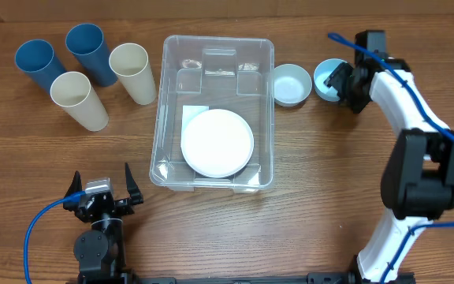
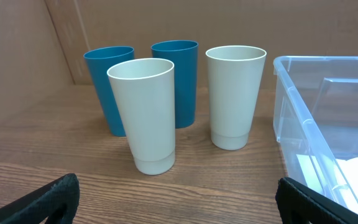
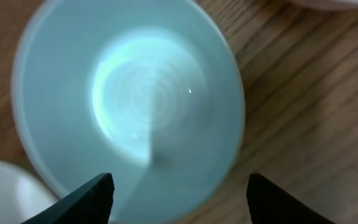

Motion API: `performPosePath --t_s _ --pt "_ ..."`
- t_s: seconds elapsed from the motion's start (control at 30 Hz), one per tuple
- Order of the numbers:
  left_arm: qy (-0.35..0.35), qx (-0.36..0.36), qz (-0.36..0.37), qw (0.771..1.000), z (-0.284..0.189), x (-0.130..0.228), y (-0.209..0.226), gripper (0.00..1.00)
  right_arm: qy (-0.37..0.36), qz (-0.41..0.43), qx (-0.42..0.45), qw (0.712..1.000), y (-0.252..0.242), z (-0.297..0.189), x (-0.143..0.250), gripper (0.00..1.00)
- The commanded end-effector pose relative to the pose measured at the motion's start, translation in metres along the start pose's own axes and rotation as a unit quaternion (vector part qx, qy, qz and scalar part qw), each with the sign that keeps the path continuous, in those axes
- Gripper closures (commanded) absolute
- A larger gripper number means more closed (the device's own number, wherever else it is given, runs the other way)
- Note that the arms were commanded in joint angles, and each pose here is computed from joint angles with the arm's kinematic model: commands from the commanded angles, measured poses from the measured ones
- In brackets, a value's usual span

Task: Pack container
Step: 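Move the right gripper to the light-blue bowl and grasp its rim, then carry the light-blue bowl into the bin's upper area and release it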

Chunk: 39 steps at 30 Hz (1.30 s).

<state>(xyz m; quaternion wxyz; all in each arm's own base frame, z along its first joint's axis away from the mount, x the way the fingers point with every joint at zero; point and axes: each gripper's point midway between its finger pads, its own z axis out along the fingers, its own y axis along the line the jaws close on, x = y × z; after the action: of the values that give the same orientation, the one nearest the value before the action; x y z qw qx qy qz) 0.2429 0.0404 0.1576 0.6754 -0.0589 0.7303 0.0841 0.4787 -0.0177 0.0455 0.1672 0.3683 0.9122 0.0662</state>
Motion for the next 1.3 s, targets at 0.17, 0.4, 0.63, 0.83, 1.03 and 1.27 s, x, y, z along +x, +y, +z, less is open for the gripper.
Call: performPosePath --t_s 0.17,0.4,0.63,0.83,1.03,1.27 --pt "-0.004 0.001 0.007 1.000 0.000 -0.001 0.000 0.00 -0.008 0.029 0.011 0.999 -0.005 0.019 -0.005 0.71" --pt "-0.004 0.001 0.007 1.000 0.000 -0.001 0.000 0.00 0.010 0.029 0.028 0.999 -0.013 0.016 0.004 0.96" --pt "-0.004 0.001 0.007 1.000 0.000 -0.001 0.000 0.00 -0.050 0.002 -0.001 0.999 0.023 -0.084 -0.048 0.96" --pt "-0.004 0.001 0.007 1.000 0.000 -0.001 0.000 0.00 -0.075 -0.144 -0.113 0.980 0.099 -0.209 -0.015 0.96" --pt "-0.004 0.001 0.007 1.000 0.000 -0.001 0.000 0.00 -0.053 -0.305 -0.119 0.943 0.174 -0.199 0.101 0.96" --pt "-0.004 0.001 0.007 1.000 0.000 -0.001 0.000 0.00 -0.043 -0.348 -0.061 0.934 0.198 -0.107 0.134 0.96"
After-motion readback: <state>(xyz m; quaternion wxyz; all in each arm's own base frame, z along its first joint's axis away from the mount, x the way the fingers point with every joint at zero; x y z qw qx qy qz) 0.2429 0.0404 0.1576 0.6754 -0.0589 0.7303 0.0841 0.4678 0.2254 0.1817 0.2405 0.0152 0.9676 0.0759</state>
